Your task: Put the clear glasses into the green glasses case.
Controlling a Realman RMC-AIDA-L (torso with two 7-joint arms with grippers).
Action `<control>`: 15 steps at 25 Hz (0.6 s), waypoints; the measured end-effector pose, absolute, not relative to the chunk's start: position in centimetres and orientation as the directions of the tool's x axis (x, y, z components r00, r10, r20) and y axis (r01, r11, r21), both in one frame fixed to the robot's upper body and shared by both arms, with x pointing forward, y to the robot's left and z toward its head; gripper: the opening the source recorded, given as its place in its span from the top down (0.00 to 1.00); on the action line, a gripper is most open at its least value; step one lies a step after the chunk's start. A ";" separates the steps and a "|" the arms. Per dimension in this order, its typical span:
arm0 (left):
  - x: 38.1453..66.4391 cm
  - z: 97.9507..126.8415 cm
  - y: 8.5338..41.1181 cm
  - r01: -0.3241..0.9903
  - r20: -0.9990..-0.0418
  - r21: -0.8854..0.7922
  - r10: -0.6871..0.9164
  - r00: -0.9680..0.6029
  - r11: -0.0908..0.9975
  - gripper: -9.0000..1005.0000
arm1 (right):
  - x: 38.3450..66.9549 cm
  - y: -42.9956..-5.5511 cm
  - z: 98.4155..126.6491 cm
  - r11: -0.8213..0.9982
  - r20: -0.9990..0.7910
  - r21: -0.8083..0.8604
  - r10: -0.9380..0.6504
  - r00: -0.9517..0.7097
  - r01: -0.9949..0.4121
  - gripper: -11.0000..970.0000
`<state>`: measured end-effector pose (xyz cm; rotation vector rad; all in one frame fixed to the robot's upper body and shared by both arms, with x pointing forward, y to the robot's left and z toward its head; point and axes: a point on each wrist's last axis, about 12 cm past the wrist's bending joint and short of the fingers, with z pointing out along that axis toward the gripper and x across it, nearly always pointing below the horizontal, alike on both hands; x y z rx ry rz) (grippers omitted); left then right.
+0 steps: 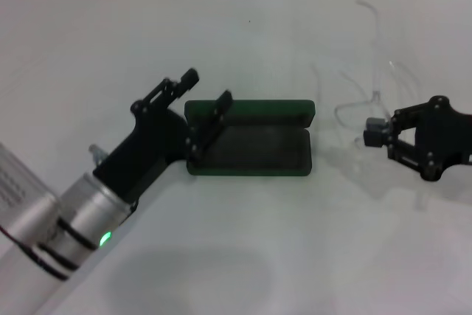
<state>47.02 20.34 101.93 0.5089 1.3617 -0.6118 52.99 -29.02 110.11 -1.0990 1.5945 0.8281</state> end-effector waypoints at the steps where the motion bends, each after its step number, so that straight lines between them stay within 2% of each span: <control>1: 47.4 102.3 20.2 0.680 -0.986 -0.043 -0.139 0.088 0.732 0.42 | 52.8 -28.8 109.9 0.339 -0.963 -0.022 -0.261 -0.072 -0.940 0.87; 5: 49.4 104.1 19.7 0.764 -0.963 -0.158 -0.270 0.022 0.626 0.42 | 52.2 -28.3 109.4 0.283 -0.964 -0.100 -0.264 0.023 -0.954 0.87; 8: 51.6 105.5 19.3 0.814 -0.941 -0.260 -0.325 -0.092 0.520 0.42 | 52.0 -27.9 109.3 0.244 -0.964 -0.138 -0.256 0.073 -0.960 0.87; 11: 53.5 106.7 18.3 0.856 -0.933 -0.318 -0.297 -0.205 0.407 0.42 | 52.0 -27.5 109.0 0.215 -0.962 -0.156 -0.256 0.099 -0.964 0.87; 15: 54.4 107.7 16.6 0.900 -0.944 -0.291 -0.248 -0.216 0.325 0.42 | 51.8 -27.1 108.7 0.183 -0.957 -0.155 -0.273 0.102 -0.971 0.87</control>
